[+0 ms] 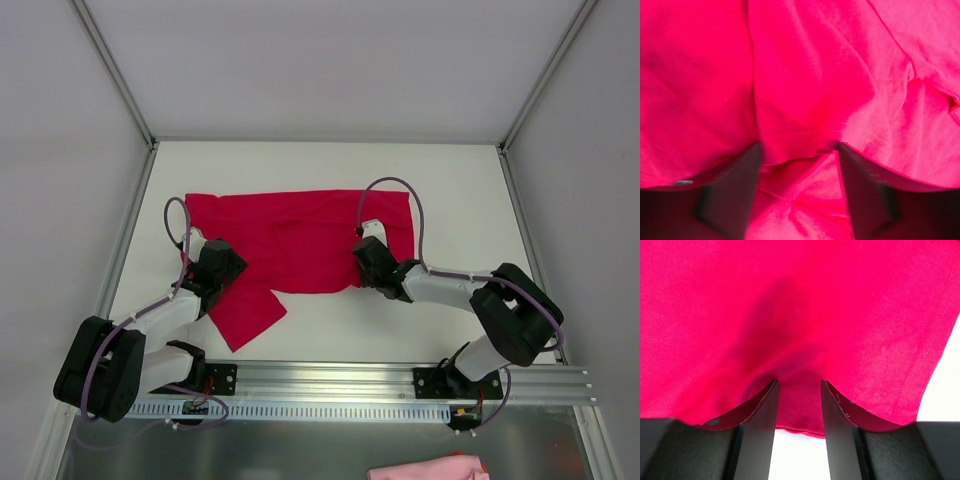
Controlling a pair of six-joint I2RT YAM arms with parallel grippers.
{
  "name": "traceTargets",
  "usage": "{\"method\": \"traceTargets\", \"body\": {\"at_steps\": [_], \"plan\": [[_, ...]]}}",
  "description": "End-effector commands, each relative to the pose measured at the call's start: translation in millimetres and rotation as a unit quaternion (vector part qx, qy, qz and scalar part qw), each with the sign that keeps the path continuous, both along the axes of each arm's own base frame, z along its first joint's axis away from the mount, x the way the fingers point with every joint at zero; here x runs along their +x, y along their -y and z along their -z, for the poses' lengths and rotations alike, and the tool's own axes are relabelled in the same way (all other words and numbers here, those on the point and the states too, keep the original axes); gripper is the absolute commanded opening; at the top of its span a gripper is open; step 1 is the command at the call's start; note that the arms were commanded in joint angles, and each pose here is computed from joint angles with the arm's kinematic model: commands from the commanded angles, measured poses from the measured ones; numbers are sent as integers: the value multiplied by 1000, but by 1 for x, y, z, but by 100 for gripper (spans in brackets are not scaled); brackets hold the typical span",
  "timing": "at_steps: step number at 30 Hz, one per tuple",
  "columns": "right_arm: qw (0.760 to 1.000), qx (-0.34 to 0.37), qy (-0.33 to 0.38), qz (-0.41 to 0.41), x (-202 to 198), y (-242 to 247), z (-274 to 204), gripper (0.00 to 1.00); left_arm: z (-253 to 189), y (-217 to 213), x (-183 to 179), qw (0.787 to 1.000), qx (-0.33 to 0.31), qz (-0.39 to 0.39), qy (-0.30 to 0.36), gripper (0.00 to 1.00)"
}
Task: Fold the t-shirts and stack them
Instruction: Fold the flattened tshirt in 1/3 of the way
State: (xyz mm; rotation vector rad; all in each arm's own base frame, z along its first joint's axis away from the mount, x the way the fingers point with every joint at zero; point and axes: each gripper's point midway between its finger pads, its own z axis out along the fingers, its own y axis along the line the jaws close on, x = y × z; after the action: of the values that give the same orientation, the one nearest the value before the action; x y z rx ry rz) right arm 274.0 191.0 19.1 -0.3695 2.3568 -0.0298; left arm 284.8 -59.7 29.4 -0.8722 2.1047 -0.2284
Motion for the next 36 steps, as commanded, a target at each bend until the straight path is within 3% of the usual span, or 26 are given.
{"method": "traceTargets", "body": {"at_steps": [1,4,9,12,14,18,23,27,36], "plan": [[999,-7,-31,-14,-7,-2,14,43,-6,-2,4,1000,-10,-13,18,57],[1000,0,-25,-16,-4,-7,13,43,-5,-3,4,1000,-9,-15,16,46],[999,0,-28,-19,-3,-9,15,44,-4,-4,2,1000,-6,-17,13,41],[999,0,-31,-21,-3,-10,16,44,-7,-3,3,1000,-7,-15,14,42],[999,-1,-32,-22,-3,-11,17,44,-7,-5,2,1000,-6,-18,10,48],[999,-2,-35,-25,-3,-13,19,44,-10,-11,-4,999,-5,-38,13,47],[999,-1,-37,-26,-3,-13,19,44,-15,-19,-9,998,-1,-56,17,24],[999,-1,-37,-26,-3,-13,19,44,-13,-20,-10,998,3,-56,11,17],[999,-5,-35,-23,-3,-11,18,44,-4,-17,-8,999,5,-49,-3,23]]}}
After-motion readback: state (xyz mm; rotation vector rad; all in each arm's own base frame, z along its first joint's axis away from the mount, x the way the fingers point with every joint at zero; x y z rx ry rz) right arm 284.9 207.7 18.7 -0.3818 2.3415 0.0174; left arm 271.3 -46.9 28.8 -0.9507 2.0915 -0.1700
